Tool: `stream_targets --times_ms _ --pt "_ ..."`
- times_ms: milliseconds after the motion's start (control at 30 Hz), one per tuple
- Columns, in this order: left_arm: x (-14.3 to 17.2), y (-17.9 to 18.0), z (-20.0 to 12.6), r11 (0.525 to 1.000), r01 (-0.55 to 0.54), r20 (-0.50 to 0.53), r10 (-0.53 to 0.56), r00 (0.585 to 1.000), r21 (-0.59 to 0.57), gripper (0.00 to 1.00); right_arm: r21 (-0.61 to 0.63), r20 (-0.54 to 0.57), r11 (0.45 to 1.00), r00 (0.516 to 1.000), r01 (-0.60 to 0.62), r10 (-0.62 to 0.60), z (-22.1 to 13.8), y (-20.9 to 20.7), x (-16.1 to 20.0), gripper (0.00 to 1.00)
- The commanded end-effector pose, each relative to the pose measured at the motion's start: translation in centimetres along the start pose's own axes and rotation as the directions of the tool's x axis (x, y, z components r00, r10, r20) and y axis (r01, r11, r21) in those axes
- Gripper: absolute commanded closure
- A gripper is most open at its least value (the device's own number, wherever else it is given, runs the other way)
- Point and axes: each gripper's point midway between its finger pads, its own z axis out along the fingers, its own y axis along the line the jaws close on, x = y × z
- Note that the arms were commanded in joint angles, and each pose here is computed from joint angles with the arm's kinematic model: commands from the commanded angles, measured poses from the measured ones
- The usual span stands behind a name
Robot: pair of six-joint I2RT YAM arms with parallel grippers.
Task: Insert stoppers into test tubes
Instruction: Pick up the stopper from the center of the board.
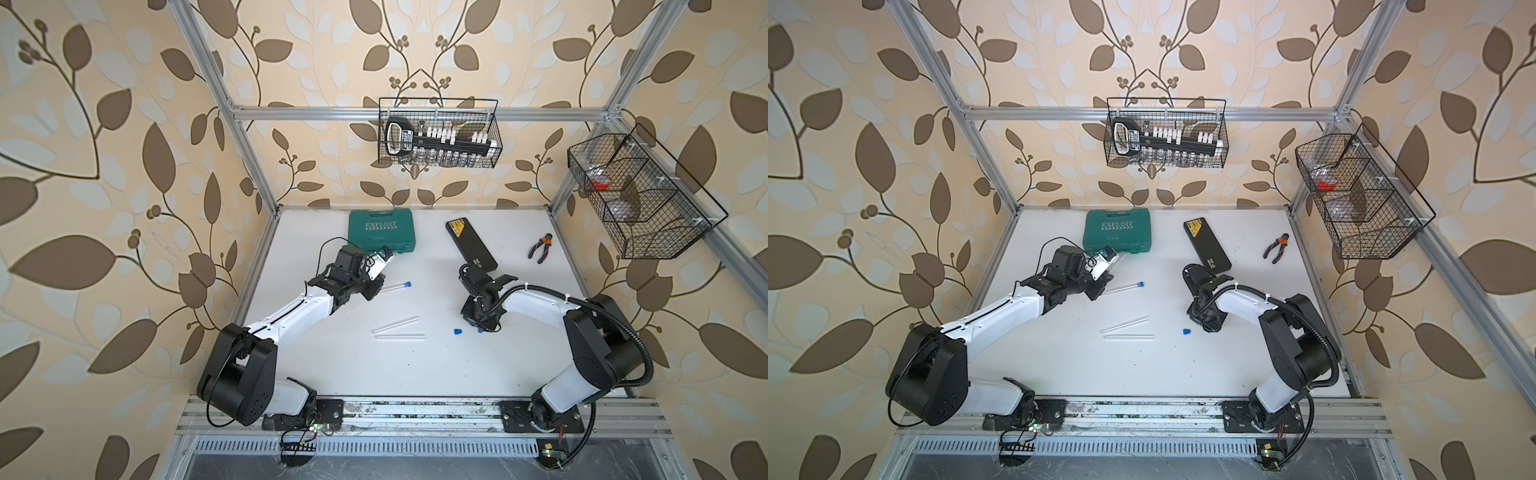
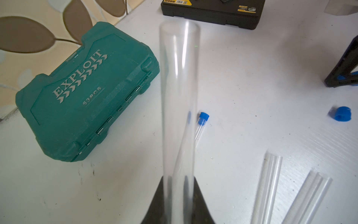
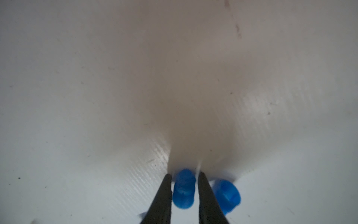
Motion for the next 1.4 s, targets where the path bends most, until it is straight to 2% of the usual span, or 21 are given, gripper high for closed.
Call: stream_targets --times_ms 0,333,500,667,767,833,867,900,1000,1033,1100,1200,1367 --pt "-2.1 0.5 -1.0 0.999 -0.024 0.051 0.025 0.998 -0.021 1.0 0.048 -0.022 0.999 1.0 0.002 -0.001 1.0 -1.2 0.6 0.78" --pt "-1.9 0.6 -1.0 0.999 -0.029 0.043 0.03 0.999 -0.03 1.0 0.034 -0.028 0.999 1.0 0.01 -0.009 0.9 -0.9 0.6 0.85" --pt "-1.8 0.7 -1.0 0.999 -0.033 0.044 0.034 0.998 -0.037 1.0 -0.024 -0.003 0.999 1.0 0.023 -0.023 -0.7 0.1 0.0 0.9" --pt "-1.8 0.8 -0.9 0.998 -0.033 0.046 0.035 0.998 -0.044 1.0 -0.112 0.101 0.991 0.993 0.079 -0.067 -4.7 1.5 -1.9 0.92" --pt "-1.9 0.9 -1.0 0.998 -0.031 0.051 0.034 0.998 -0.051 1.0 -0.164 0.224 0.965 0.96 0.206 -0.167 -7.8 3.3 -4.0 0.92" --pt "-1.9 1.0 -1.0 0.998 -0.031 0.052 0.034 0.998 -0.06 1.0 -0.204 0.31 0.912 0.907 0.356 -0.285 -9.7 5.5 -5.1 0.92" --pt "-1.9 1.1 -1.0 0.997 -0.028 0.054 0.032 0.998 -0.066 1.0 -0.213 0.339 0.869 0.868 0.447 -0.363 -10.5 6.7 -5.2 0.92" --pt "-1.9 1.2 -1.1 0.997 -0.029 0.056 0.032 0.998 -0.07 1.0 -0.222 0.37 0.8 0.808 0.557 -0.459 -11.2 7.9 -5.2 0.91" --pt "-2.1 1.3 -1.3 0.996 -0.034 0.063 0.039 0.997 -0.078 1.0 -0.227 0.405 0.62 0.652 0.751 -0.641 -11.1 10.2 -4.1 0.91" --pt "-2.0 1.3 -1.3 0.996 -0.036 0.063 0.041 0.997 -0.081 1.0 -0.217 0.404 0.573 0.607 0.791 -0.685 -10.8 10.6 -3.8 0.91" --pt "-2.0 1.4 -1.4 0.995 -0.04 0.064 0.046 0.997 -0.087 1.0 -0.189 0.387 0.442 0.48 0.877 -0.787 -9.7 11.3 -2.4 0.91" --pt "-2.0 1.3 -1.4 0.996 -0.042 0.066 0.047 0.997 -0.082 1.0 -0.153 0.324 0.279 0.315 0.948 -0.892 -7.6 11.5 -0.7 0.91" --pt "-2.2 1.0 -1.5 0.996 -0.049 0.075 0.054 0.996 -0.072 1.0 -0.161 0.242 0.114 0.151 0.98 -0.958 -4.2 11.4 1.1 0.91"
